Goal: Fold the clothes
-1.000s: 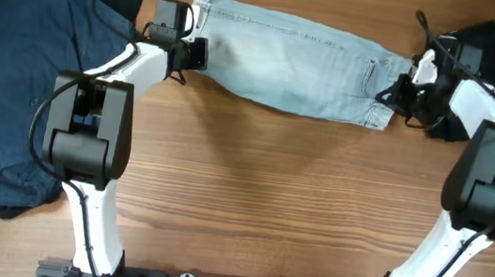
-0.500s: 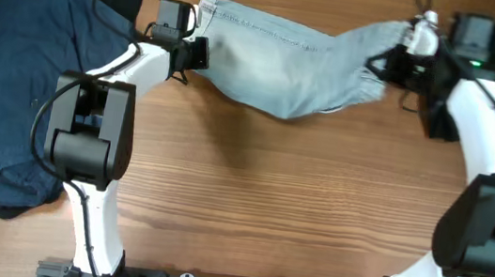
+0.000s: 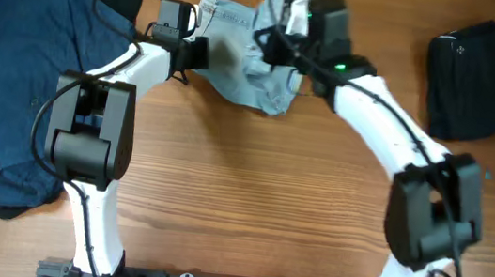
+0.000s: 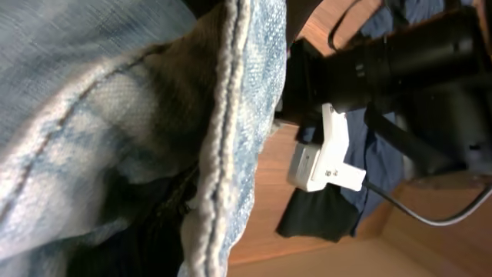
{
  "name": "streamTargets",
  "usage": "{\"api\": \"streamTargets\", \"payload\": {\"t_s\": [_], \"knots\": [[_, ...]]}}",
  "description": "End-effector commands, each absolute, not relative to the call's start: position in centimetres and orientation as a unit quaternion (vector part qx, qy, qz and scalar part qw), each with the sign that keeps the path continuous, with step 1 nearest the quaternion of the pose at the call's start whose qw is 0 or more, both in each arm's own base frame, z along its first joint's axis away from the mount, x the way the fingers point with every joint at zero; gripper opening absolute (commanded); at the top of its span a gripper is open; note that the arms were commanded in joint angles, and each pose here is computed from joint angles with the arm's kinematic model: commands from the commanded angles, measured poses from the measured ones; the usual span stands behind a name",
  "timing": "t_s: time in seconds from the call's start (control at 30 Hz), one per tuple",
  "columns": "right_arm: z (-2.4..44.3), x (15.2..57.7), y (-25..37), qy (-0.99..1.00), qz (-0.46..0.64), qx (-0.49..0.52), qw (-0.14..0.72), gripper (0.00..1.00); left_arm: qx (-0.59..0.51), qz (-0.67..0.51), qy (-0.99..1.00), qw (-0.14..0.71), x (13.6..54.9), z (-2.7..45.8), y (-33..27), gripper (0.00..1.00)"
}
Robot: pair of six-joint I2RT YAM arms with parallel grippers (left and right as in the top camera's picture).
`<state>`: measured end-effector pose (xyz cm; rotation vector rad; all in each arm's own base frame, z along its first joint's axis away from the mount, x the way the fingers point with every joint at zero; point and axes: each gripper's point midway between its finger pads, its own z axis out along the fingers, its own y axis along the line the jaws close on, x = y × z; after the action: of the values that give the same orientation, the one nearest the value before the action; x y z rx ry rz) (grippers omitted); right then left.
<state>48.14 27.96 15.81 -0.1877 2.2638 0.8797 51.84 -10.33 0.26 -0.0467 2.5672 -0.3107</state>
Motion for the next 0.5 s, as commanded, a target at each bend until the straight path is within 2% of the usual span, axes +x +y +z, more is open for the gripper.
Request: {"api": "streamTargets", "payload": {"t_s": [0.0, 0.23, 0.33, 0.47], "knots": [[15.7, 49.3, 30.0, 0.859, 0.366, -0.051, 0.355, 0.04, -0.018, -0.111, 0.970, 0.213, 49.2, -4.3, -10.9, 0.04], [15.9, 50.5, 31.4, 0.837, 0.398, -0.033, 0.374, 0.04, -0.019, -0.109, 0.972, 0.208, 48.9, -3.6, -10.7, 0.04], [16.0, 50.5, 31.6, 0.834, 0.402, -0.037, 0.376, 0.04, -0.024, -0.110, 0.968, 0.222, 49.2, -1.5, -10.1, 0.26], [16.1, 50.5, 31.6, 0.834, 0.402, -0.037, 0.377, 0.04, -0.048, -0.109, 0.958, 0.259, 49.9, 3.8, -7.4, 0.34]]}}
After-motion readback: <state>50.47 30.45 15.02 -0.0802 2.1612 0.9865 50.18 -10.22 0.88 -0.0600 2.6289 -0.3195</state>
